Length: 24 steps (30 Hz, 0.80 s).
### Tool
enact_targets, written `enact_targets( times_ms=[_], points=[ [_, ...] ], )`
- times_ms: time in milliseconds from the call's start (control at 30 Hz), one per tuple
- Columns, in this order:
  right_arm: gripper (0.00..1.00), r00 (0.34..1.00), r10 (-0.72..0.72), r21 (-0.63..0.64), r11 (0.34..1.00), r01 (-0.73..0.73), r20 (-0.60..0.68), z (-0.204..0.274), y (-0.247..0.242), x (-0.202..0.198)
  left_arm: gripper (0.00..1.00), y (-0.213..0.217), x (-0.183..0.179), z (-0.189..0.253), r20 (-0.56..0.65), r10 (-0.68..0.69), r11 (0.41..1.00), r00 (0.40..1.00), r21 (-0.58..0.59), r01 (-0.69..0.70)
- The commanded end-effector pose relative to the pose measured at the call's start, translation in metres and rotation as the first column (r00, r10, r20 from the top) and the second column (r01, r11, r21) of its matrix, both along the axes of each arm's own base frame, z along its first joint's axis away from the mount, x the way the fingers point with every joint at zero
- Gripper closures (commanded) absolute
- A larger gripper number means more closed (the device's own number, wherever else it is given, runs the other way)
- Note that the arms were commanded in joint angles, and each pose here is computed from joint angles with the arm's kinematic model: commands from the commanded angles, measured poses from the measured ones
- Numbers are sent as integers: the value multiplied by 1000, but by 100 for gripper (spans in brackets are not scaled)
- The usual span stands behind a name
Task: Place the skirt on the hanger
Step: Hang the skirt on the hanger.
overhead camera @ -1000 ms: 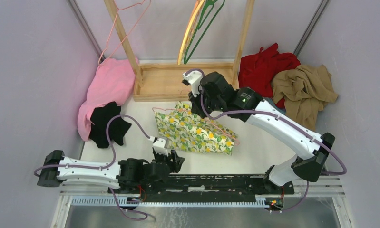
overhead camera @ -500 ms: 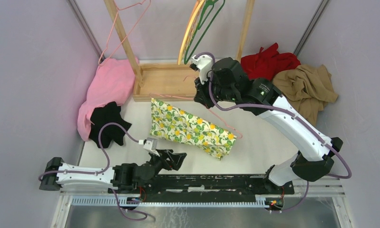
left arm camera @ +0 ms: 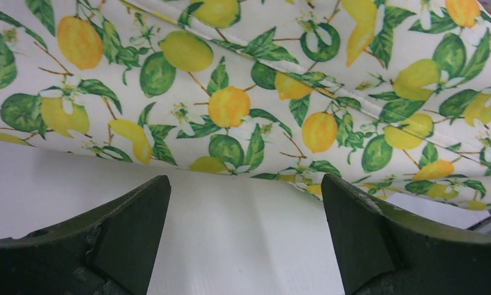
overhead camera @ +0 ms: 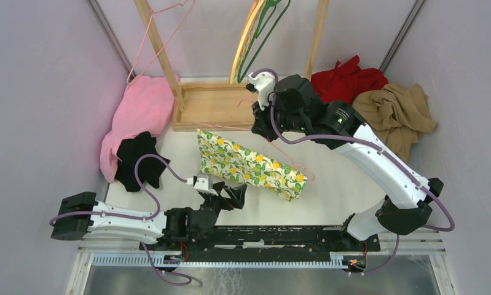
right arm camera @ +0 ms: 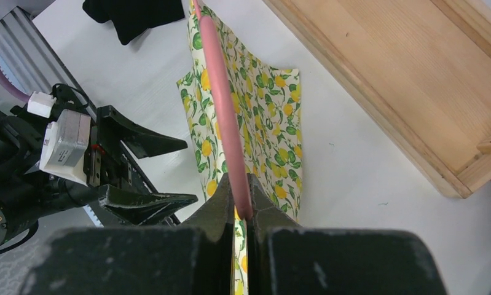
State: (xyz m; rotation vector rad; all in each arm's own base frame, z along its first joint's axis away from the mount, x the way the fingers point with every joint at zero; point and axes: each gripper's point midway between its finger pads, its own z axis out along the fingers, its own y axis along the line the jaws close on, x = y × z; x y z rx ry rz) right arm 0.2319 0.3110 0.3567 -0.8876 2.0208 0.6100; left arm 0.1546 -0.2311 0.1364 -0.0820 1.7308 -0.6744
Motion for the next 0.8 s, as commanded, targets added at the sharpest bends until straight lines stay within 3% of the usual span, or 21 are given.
enact_targets(
  times_ms=[0, 200, 267, 400, 600, 700, 767],
  points=[
    [99, 997, 0, 119, 993, -9, 78, 47, -5, -6, 1, 19, 18, 23, 24, 177, 980, 984, -96, -174],
    [99, 997, -3, 129, 992, -8, 82, 50, -7, -8, 0, 33, 30, 31, 9, 269, 959, 963, -98, -267],
    [99, 997, -3, 134, 991, -8, 83, 52, -8, -8, 5, 35, 33, 32, 3, 288, 954, 958, -95, -286],
    [99, 996, -3, 140, 990, -9, 86, 54, -9, -9, 29, 36, 40, 34, -8, 305, 949, 952, -83, -305],
    [99, 995, -12, 138, 990, -1, 96, 57, -13, -10, 79, 45, 48, 39, -28, 318, 946, 948, -60, -319],
    [99, 995, -19, 135, 991, 5, 101, 57, -16, -9, 91, 53, 49, 44, -32, 322, 945, 946, -54, -324],
    [99, 995, -23, 136, 991, 9, 102, 58, -17, -8, 93, 55, 50, 47, -44, 312, 947, 949, -60, -314]
  ],
)
